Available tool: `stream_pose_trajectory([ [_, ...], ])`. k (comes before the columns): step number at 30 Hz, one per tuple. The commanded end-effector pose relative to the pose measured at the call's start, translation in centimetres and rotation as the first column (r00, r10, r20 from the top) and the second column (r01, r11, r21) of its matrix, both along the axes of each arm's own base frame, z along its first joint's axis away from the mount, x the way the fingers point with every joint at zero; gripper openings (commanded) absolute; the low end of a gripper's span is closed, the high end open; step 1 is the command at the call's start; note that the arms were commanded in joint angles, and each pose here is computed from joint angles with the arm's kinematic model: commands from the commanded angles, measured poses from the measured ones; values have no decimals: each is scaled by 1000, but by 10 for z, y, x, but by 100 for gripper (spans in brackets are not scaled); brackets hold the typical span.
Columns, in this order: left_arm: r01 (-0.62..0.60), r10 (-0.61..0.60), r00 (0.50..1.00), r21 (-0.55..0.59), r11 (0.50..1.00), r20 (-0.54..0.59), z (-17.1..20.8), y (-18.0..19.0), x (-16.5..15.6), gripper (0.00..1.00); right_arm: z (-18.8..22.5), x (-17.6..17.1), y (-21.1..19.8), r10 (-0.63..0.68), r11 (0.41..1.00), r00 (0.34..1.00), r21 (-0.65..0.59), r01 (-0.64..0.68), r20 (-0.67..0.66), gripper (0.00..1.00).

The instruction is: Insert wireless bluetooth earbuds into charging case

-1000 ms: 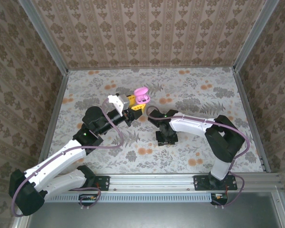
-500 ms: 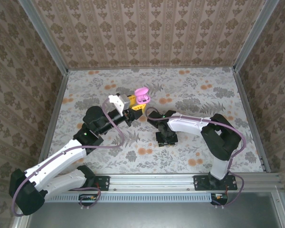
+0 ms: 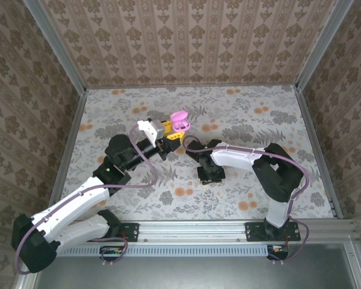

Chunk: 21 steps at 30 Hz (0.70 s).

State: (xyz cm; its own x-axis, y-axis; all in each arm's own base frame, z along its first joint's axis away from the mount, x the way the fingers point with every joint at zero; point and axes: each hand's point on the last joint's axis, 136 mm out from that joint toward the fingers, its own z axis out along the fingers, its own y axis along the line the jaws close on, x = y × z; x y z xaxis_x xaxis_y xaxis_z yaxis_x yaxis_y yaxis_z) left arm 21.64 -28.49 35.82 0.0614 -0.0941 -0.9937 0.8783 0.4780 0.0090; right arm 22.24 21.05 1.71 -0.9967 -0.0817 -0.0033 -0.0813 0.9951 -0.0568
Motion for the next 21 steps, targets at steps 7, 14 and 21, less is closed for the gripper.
stream_pose_trajectory([
  [7,-5,5,1000,-22,1000,26,16,1,-2,36,1,7,0,50,998,999,-31,-50,2,30],
  [14,-12,12,1000,-23,1000,27,16,2,-1,36,2,9,2,62,998,998,-27,-62,-2,28],
  [21,-12,12,1000,-22,1000,24,15,1,0,37,9,7,10,67,998,998,21,-67,-5,29],
])
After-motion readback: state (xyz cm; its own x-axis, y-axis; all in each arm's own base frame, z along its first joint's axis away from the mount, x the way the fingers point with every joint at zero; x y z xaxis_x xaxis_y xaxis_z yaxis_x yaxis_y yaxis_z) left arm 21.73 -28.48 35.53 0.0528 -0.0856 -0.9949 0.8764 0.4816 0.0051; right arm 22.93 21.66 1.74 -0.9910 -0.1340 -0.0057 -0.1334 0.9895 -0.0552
